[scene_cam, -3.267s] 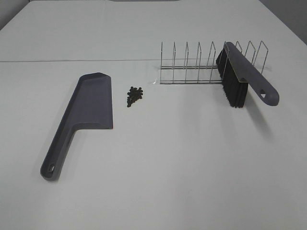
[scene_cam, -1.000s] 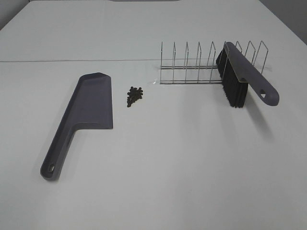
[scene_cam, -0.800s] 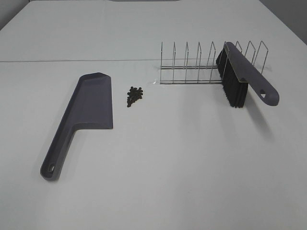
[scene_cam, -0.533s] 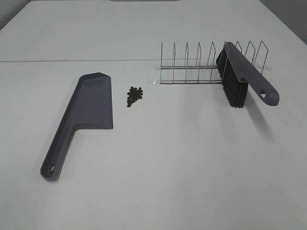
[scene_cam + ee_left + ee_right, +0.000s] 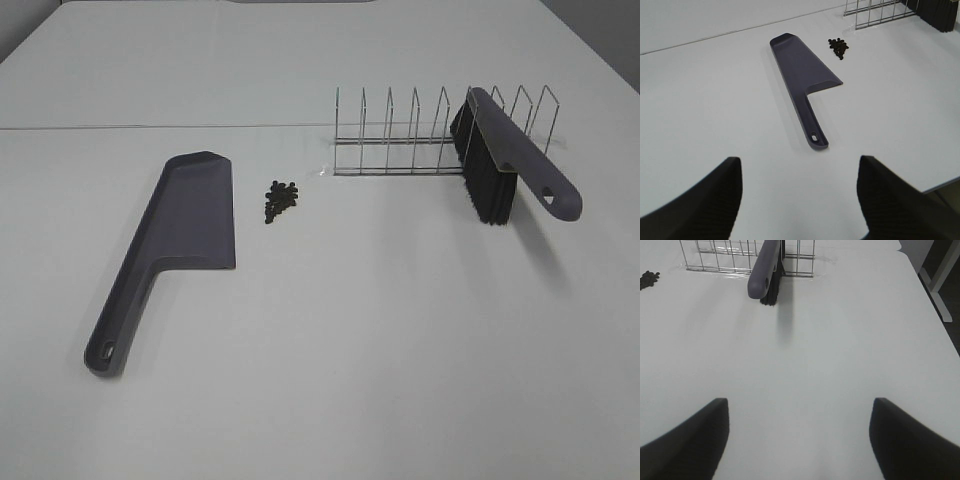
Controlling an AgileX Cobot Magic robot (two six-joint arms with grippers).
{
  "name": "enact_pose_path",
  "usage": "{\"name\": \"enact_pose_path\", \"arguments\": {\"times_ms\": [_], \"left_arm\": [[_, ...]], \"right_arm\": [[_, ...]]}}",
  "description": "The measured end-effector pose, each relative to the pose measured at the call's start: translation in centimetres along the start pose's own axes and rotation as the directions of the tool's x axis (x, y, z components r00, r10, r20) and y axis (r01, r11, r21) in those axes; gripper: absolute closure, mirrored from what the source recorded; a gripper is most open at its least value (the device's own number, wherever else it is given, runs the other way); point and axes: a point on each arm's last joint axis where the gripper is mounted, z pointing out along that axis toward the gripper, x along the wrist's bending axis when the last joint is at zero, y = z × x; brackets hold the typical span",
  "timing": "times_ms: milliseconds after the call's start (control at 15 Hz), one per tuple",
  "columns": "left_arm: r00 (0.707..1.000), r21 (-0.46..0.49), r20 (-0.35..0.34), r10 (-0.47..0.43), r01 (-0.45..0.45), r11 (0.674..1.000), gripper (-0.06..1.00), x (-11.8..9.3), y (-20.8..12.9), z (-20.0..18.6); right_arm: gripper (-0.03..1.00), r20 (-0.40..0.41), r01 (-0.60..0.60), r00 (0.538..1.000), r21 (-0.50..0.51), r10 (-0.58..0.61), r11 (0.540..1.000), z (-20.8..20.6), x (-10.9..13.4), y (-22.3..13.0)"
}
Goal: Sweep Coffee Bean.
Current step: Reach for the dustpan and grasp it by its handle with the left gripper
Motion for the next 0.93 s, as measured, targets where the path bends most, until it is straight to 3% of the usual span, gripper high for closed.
{"name": "enact_pose_path", "arguments": {"times_ms": [933], "left_arm": [[1.0,0.0,0.0,0.0,0.0,1.0,0.31,0.0,0.0,0.0]], "right_arm": [[0.23,0.0,0.0,1.0,0.0,0.0,1.0,0.0,0.0,0.0]]}}
